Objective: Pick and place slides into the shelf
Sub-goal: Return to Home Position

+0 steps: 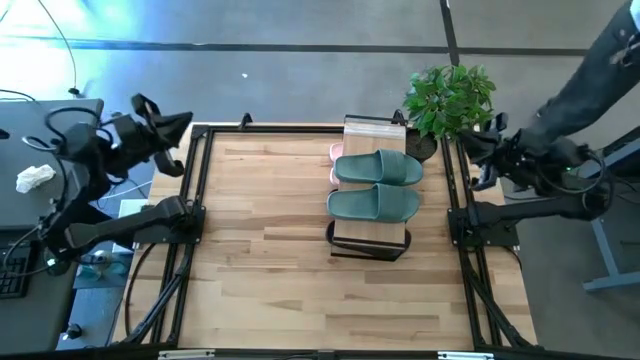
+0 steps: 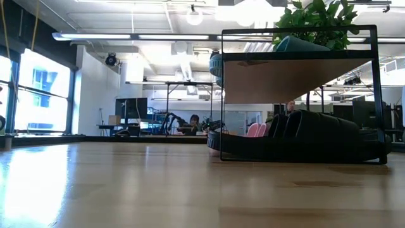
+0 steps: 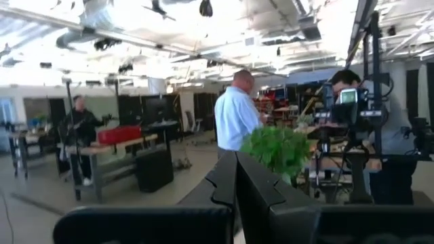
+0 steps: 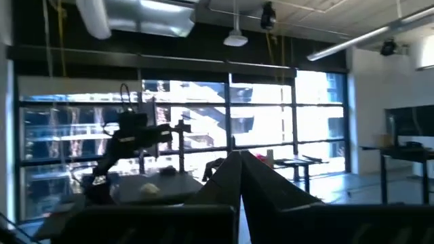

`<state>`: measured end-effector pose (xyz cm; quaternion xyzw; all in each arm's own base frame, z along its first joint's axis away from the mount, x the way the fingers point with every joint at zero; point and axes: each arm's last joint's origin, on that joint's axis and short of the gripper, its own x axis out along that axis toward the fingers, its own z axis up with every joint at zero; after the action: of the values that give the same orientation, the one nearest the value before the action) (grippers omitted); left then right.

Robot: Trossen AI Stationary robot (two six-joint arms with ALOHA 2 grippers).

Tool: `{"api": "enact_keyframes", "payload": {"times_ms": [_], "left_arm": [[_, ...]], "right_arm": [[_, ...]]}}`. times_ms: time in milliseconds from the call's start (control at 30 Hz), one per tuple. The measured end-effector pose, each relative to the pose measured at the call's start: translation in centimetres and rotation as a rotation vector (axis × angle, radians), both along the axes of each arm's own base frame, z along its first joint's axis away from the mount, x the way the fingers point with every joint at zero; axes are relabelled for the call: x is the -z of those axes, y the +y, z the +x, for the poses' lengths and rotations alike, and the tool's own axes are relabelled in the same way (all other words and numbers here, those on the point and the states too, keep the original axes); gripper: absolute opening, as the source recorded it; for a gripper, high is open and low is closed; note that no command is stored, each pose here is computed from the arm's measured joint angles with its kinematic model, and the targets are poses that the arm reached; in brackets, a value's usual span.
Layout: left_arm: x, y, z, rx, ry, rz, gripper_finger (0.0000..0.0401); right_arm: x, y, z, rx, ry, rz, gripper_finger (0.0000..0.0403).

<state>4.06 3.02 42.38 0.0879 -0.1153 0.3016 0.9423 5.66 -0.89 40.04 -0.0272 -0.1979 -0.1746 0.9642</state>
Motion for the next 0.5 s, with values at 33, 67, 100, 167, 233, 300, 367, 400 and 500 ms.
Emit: {"api": "enact_keyframes", "payload": {"times_ms": [33,67,100,167,233,300,367,400,500], "left_arm": [[0.6,0.0,0.0,-0.001,0.001,-0.013,0.0],[1.3,0.0,0.0,-0.001,0.001,-0.023,0.0],[1.8,-0.1,-0.1,-0.004,0.001,-0.03,0.0],[2.7,-0.2,-0.4,-0.008,-0.008,-0.038,0.0],[3.2,-0.5,-0.7,-0.011,-0.013,-0.03,0.0],[3.5,-0.9,-1.3,-0.015,-0.029,-0.016,0.0],[3.6,-1.4,-1.9,-0.017,-0.045,0.006,0.0],[3.8,-1.6,-2.1,-0.022,-0.05,0.016,0.0],[4.2,-2.1,-2.8,-0.035,-0.07,0.031,0.0]], "right_arm": [[0.1,0.0,-0.5,0.014,-0.002,0.003,0.0],[0.1,-0.1,-1.1,0.015,-0.014,0.005,0.0],[0.1,-0.1,-1.9,0.014,-0.035,0.006,0.0],[0.2,-0.1,-3.7,0.016,-0.086,0.009,0.0],[0.6,-0.2,-5.6,0.026,-0.116,0.018,0.0],[1.0,-0.2,-7.0,0.022,-0.14,0.025,0.0],[1.3,-0.2,-8.0,0.005,-0.164,0.04,0.0],[1.5,-0.2,-8.2,-0.002,-0.158,0.048,0.0],[2.1,-0.2,-8.7,-0.008,-0.14,0.077,0.0]]}}
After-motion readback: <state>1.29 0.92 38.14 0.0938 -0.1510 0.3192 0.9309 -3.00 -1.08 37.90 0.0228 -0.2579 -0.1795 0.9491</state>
